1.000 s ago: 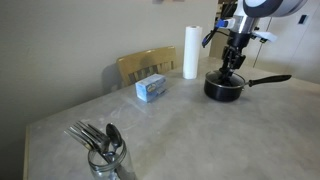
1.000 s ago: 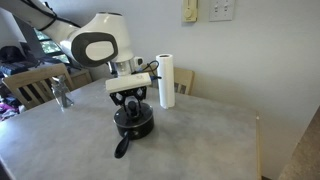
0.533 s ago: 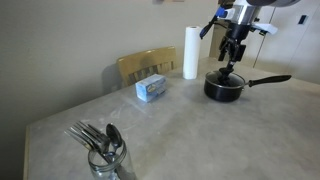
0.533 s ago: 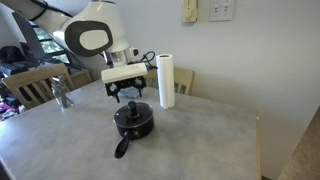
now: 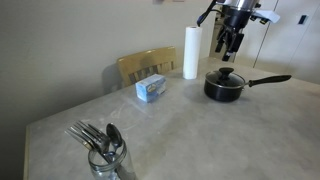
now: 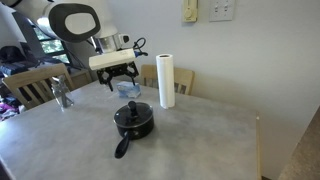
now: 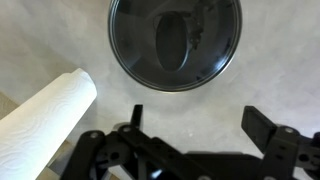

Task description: Put the lid on the pot

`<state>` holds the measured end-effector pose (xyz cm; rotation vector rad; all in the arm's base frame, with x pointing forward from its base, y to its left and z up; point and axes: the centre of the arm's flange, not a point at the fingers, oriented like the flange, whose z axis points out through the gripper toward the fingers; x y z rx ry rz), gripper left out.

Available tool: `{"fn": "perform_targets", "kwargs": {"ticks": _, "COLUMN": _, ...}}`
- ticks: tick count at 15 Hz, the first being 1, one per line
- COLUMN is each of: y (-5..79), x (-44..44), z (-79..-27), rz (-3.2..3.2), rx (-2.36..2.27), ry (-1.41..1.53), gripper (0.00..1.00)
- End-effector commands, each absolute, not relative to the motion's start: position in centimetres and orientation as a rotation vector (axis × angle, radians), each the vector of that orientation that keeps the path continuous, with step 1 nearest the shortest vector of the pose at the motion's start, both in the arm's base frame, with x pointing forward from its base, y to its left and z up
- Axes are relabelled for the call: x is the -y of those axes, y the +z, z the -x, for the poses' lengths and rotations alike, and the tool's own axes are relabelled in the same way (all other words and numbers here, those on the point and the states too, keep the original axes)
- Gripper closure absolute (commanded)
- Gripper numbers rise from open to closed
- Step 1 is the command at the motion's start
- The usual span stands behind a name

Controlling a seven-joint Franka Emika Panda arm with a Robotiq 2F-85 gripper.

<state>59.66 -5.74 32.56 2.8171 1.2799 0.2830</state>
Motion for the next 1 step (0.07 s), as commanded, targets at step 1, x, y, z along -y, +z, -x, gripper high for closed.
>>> {"fn": "perform_targets", "kwargs": {"ticks": 1, "y": 32.51, "x": 5.81, "z": -59.62, "rz": -2.818, "rx": -1.279, "ry": 0.281, "gripper": 0.0}}
